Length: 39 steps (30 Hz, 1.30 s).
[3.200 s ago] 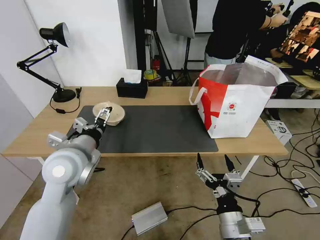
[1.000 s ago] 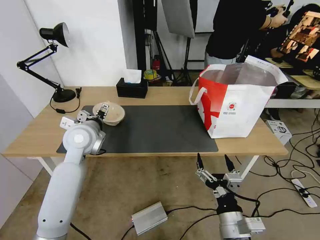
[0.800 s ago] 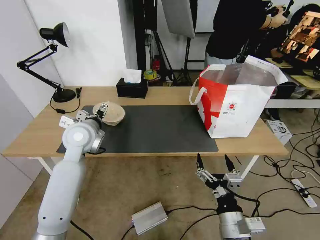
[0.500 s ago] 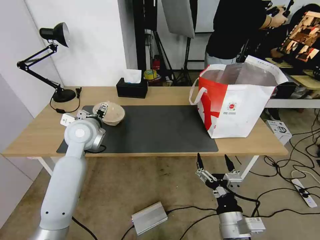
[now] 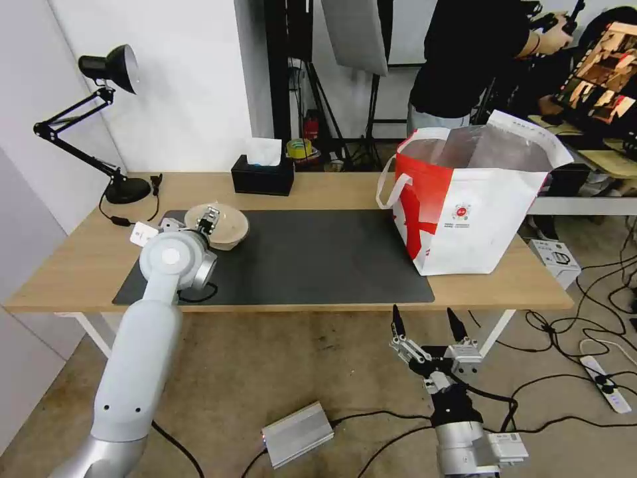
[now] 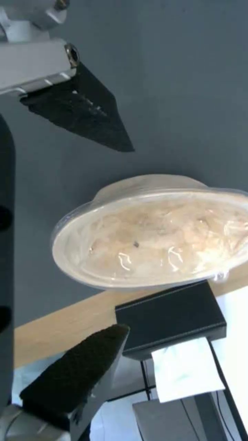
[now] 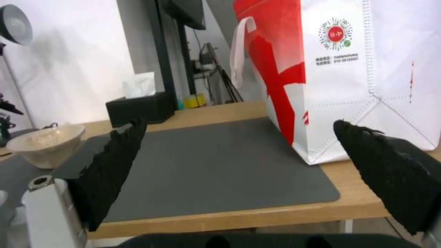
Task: Pick up the trash from the table and place it into the takeout bag.
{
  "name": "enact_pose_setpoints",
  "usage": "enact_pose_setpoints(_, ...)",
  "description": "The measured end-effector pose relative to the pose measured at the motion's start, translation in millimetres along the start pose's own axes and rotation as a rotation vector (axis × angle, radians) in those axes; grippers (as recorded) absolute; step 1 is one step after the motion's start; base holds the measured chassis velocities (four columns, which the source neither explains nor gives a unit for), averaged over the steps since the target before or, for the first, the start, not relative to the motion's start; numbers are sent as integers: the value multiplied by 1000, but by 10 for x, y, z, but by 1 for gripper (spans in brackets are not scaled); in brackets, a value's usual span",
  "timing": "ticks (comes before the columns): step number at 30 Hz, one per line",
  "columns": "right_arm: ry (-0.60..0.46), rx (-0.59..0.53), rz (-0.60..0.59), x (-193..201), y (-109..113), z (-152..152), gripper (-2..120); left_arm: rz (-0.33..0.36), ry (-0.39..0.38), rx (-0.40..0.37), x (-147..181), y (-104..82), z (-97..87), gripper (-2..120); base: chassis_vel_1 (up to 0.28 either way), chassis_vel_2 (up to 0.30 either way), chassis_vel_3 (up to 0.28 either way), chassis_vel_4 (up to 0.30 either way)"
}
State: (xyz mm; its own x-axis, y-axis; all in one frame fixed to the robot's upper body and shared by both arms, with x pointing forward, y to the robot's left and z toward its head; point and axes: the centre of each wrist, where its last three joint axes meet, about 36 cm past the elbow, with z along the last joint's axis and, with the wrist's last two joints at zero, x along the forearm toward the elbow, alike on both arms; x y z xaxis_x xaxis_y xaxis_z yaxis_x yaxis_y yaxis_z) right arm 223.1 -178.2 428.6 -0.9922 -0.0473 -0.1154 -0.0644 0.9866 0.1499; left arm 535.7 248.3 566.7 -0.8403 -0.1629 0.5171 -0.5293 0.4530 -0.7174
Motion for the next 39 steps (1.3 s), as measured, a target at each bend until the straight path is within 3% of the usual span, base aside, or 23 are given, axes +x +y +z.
enact_pose_setpoints(19,0,0,0,0,0,0,100,-52,15,-10,-294,-101,82,100,0,0,0,0)
enact_pose_setpoints(39,0,0,0,0,0,0,100,-47,31,-7,-357,-218,123,100,0,0,0,0)
